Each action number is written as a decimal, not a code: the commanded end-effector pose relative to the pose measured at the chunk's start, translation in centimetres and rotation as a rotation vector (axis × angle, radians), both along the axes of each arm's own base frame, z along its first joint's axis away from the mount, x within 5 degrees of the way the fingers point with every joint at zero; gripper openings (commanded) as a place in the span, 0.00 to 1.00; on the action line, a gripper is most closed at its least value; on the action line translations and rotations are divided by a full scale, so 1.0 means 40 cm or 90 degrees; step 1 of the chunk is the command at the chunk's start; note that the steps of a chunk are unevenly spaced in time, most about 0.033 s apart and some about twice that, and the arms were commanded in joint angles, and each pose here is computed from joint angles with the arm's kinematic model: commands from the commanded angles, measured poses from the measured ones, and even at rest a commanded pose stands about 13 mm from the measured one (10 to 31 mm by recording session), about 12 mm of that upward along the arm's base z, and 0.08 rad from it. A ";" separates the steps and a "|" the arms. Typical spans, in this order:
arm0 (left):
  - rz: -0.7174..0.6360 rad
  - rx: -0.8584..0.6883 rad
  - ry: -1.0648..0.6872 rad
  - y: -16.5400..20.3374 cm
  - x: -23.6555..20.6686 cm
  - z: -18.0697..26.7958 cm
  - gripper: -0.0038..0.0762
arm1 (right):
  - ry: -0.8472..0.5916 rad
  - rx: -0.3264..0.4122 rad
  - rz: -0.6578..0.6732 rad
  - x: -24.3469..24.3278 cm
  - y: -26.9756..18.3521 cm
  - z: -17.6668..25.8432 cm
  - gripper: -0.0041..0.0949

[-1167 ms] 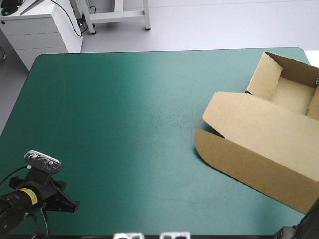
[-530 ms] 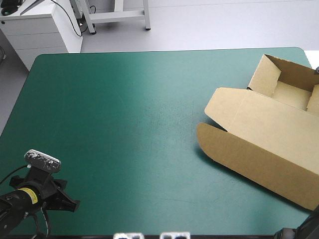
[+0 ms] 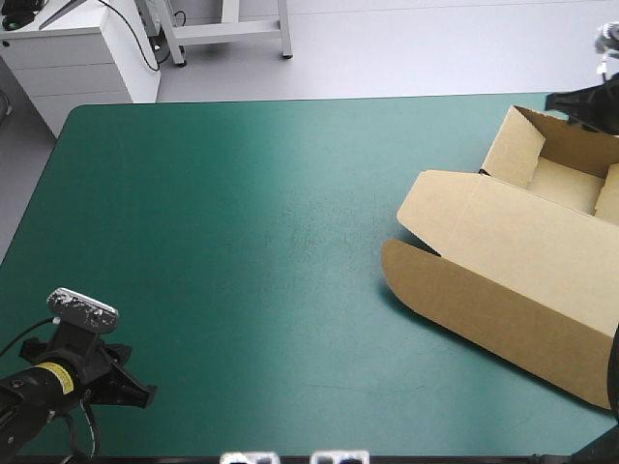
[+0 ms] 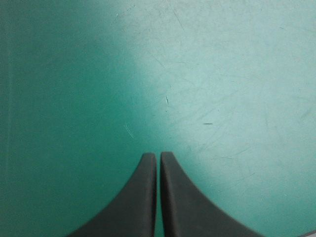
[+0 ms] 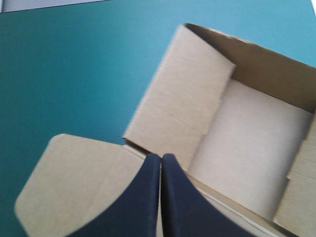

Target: Fold the box

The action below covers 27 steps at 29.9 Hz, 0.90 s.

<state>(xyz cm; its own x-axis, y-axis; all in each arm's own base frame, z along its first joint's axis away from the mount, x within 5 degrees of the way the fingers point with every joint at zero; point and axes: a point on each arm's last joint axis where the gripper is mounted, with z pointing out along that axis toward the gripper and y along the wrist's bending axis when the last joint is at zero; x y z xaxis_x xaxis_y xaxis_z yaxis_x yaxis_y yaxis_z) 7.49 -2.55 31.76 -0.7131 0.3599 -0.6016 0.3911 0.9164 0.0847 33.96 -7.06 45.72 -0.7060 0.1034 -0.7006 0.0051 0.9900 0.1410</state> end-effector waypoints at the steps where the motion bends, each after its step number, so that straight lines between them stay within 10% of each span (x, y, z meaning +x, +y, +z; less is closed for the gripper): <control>1: -0.001 -0.028 -0.048 -0.007 0.011 0.026 0.05 | -0.064 -0.035 0.083 -0.065 0.118 0.086 0.03; 14: -0.001 -0.030 -0.046 -0.008 0.010 0.026 0.05 | -0.034 -0.108 0.288 -0.241 0.384 0.050 0.03; 27: -0.007 -0.054 -0.037 -0.015 0.007 0.026 0.05 | -0.088 -0.094 0.278 -0.485 0.333 -0.099 0.03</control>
<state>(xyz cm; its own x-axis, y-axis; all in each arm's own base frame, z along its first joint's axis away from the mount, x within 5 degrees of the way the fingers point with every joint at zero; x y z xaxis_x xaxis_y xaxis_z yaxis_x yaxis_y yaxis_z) 7.44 -2.96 31.83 -0.7110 0.3385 -0.6163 0.4023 0.9147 0.0383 16.52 7.13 41.70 -0.6372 -0.3219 -0.7002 -0.4332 0.9011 -0.0201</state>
